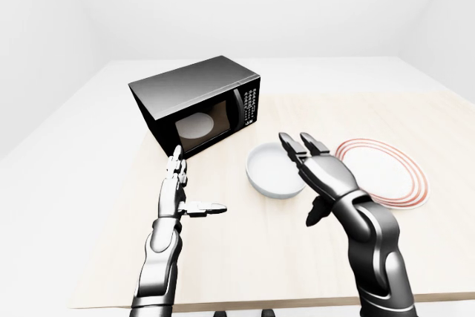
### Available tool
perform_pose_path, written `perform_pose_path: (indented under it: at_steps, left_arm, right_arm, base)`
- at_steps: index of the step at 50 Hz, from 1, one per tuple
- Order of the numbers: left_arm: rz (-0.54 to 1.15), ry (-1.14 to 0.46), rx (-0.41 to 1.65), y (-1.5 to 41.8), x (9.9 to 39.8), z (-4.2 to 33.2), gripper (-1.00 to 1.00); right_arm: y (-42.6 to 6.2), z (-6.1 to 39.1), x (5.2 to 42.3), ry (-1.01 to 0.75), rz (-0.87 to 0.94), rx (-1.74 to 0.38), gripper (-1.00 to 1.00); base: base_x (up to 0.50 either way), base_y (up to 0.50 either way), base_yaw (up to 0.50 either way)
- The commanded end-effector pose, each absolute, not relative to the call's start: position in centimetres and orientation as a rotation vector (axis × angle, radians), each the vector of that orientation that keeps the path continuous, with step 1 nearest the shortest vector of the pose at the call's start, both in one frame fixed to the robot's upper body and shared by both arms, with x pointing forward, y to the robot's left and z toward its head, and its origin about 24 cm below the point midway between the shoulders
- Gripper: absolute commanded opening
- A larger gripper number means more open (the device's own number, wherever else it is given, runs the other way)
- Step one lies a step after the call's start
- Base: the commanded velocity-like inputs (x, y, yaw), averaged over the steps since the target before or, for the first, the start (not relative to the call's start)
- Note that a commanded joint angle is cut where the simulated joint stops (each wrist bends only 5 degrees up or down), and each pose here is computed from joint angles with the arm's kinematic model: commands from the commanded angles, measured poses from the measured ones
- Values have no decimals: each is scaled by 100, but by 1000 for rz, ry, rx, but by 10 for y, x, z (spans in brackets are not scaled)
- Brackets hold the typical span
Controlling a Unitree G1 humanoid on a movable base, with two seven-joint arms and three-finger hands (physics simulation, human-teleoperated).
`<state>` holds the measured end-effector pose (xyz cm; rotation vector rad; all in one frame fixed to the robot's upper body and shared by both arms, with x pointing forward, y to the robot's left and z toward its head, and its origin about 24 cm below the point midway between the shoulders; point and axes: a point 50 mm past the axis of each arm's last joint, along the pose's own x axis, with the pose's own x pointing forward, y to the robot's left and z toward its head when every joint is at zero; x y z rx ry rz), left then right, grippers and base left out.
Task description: Pick up the white bowl and put it on the plate.
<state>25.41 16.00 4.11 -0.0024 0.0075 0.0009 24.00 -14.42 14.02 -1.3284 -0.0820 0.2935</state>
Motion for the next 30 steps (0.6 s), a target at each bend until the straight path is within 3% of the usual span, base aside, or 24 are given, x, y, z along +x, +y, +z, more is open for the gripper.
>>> perform_pose_path:
  at_steps: [1, 30]
  left_arm:
    - [1, 8, -2, 160, 254, 41, 100]
    - [2, 12, -1, 160, 255, 40, 100]
  right_arm:
    - [-142, 125, 240, -38, 345, -1346, 100]
    - [-144, 109, 250, 24, 400, -1414, 100]
  base:
    - [0, 0, 0]
    - [0, 0, 0]
